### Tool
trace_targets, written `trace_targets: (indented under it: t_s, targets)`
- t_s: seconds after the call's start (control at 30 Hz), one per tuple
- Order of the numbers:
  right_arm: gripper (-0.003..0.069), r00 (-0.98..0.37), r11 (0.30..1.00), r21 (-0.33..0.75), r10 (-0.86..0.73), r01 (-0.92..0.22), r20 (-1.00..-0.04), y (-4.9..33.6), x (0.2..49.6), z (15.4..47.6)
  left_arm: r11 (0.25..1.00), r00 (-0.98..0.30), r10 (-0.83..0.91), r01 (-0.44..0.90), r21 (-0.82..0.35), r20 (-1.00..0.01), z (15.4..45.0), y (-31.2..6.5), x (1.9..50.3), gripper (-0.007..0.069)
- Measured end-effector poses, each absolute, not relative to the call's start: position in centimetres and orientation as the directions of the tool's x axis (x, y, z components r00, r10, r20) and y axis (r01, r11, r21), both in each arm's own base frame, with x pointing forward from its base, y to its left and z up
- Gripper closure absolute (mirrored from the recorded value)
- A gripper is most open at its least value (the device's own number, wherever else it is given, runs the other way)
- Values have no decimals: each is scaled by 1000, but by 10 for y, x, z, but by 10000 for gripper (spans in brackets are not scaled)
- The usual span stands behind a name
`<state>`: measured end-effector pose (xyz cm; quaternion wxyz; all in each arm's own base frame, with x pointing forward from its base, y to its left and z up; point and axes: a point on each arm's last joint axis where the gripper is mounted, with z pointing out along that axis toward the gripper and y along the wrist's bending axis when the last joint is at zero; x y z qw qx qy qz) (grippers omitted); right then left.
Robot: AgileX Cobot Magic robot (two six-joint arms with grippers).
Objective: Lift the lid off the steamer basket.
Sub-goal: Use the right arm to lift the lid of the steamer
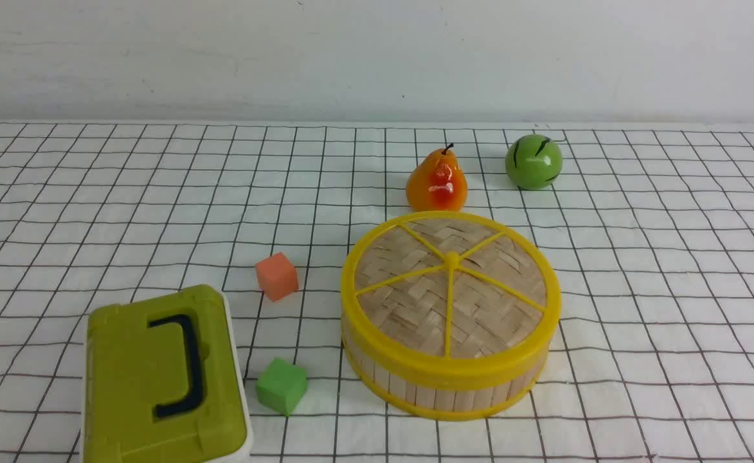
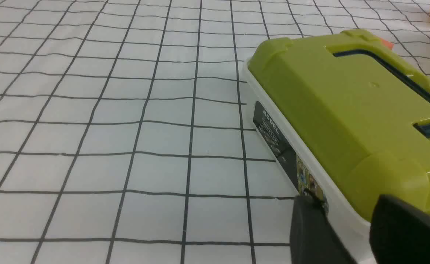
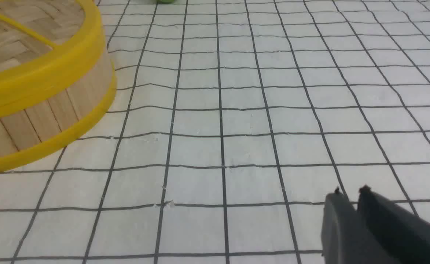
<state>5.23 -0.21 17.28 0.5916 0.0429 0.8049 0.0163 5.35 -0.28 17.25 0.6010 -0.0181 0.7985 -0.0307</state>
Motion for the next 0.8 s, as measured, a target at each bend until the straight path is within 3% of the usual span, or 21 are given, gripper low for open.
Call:
trace_targets:
  t_s: [0.8]
  targets:
    - [557,-296,996,77,88,50,-951,-2,52,173,999,-277,-36,6,-39,-960,172,-2,53,386]
